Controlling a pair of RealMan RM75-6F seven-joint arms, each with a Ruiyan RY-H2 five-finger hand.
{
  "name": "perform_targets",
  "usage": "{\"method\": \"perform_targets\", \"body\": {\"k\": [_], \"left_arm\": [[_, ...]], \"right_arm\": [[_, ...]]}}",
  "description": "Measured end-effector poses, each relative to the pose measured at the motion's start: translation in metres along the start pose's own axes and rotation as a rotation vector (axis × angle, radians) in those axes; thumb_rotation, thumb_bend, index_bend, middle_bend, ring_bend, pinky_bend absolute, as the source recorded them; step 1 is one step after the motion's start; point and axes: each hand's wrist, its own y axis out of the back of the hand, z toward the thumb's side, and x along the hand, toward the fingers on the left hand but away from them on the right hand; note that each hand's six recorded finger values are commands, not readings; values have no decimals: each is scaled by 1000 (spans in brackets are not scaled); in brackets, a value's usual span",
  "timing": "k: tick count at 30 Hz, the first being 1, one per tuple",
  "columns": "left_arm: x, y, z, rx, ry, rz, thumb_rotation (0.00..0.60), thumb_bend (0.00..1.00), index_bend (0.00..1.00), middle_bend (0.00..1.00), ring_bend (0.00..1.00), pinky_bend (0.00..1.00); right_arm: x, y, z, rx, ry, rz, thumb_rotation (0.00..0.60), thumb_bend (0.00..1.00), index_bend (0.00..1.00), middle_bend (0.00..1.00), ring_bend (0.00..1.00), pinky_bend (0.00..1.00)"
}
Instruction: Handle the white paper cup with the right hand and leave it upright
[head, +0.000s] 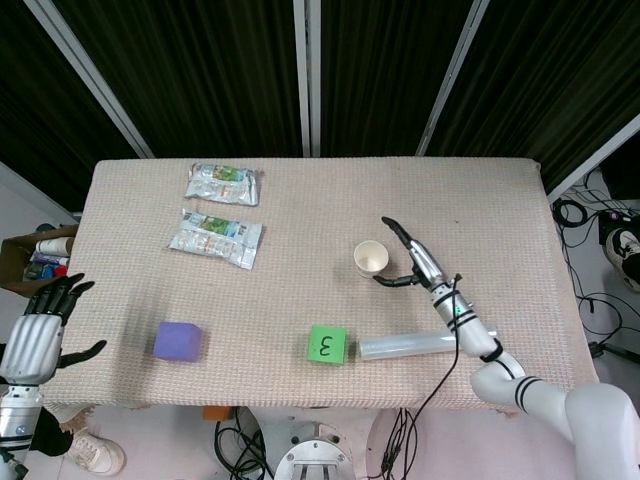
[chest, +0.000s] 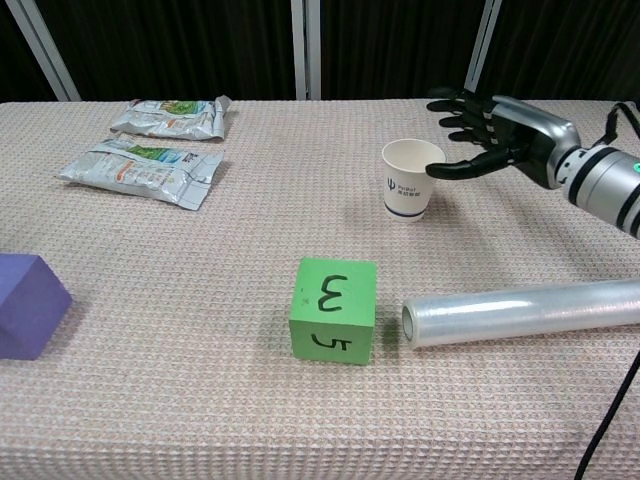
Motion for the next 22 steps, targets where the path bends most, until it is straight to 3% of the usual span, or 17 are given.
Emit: {"method": "perform_targets", "body": {"k": [6, 12, 17, 22], "left_arm": [[0, 1, -7, 53, 21, -2, 600, 0, 179, 118, 83, 134], [-7, 10, -19, 115, 72, 35, 600, 0, 180, 118, 83, 133], [-22, 17, -24, 132, 100, 52, 600, 0, 181, 118, 83, 133], [-39, 18, -24, 122, 114, 48, 600, 0, 182, 118, 83, 133]], "right_arm": [[42, 44, 8, 344, 2, -63, 600, 91, 0, 24, 0, 0], [120, 91, 31, 655, -103, -143, 600, 92, 0, 9, 0, 0], [199, 130, 38, 746, -255, -241, 600, 94, 0, 9, 0, 0], [240, 132, 35, 737, -310, -294, 600, 94, 0, 9, 0, 0]]}}
